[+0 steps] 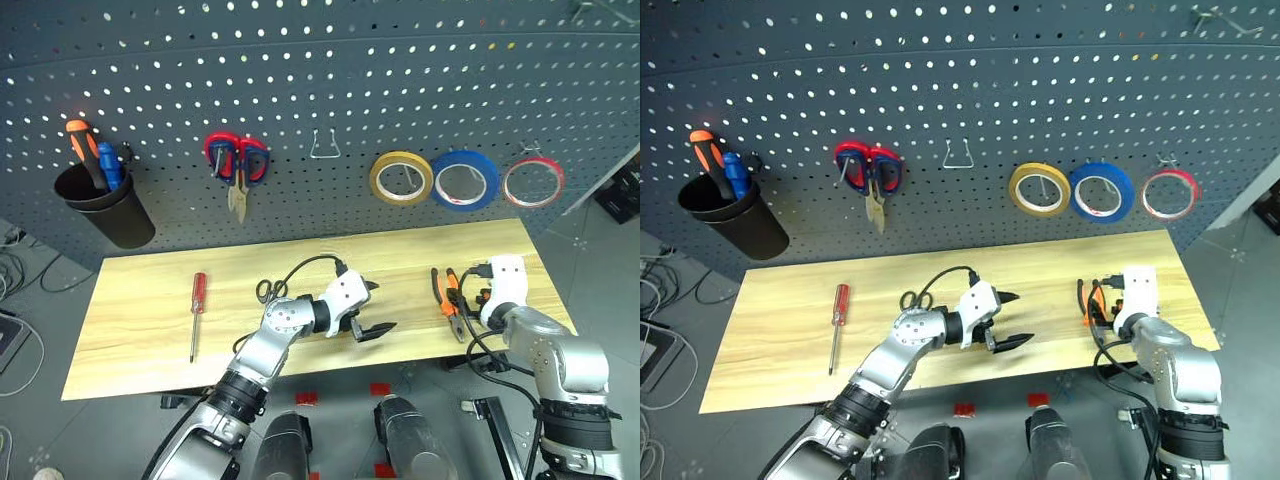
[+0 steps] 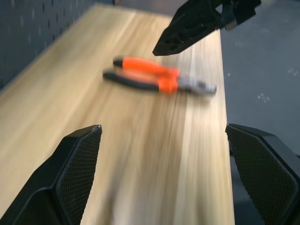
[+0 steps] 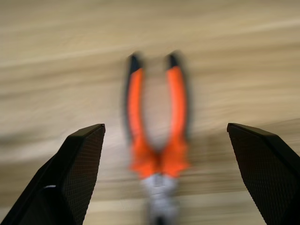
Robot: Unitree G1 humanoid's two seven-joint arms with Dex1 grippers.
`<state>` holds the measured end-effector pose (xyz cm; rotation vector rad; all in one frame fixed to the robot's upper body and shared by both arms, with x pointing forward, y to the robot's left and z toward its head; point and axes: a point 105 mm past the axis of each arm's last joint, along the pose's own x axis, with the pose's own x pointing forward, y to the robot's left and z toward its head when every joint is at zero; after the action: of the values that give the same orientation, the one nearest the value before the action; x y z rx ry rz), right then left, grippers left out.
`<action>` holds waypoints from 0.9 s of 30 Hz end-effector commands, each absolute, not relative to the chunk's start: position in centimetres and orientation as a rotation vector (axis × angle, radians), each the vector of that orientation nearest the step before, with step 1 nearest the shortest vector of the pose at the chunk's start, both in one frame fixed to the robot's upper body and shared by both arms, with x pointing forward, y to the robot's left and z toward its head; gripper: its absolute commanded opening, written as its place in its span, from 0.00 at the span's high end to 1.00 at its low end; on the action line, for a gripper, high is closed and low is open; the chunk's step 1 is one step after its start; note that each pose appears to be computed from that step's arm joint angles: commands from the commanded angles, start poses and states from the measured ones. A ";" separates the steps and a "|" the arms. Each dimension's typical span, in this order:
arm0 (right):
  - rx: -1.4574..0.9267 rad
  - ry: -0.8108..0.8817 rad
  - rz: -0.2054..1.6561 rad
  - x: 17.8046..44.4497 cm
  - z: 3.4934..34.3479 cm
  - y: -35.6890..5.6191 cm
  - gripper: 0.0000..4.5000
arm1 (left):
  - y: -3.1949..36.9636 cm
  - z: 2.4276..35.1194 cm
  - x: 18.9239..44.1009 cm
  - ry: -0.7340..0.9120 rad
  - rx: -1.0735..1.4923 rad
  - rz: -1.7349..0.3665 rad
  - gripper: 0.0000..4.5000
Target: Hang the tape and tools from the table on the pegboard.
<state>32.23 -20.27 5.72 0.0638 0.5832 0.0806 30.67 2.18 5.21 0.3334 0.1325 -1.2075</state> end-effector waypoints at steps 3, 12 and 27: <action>0.082 0.607 0.111 32.5 5.9 -19.1 0.01 | 2.4 6.6 30.2 0.075 0.337 -1.198 0.00; -0.028 0.617 0.058 33.9 4.9 -21.2 0.01 | 2.7 7.0 30.1 0.075 0.324 -1.158 0.00; -0.096 0.514 0.123 35.0 9.4 -20.5 0.01 | 2.9 7.1 30.5 0.078 0.304 -1.135 0.00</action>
<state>35.28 -20.39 8.60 -0.0772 0.5319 0.1122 30.62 3.08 6.74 0.3245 0.0945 -1.1367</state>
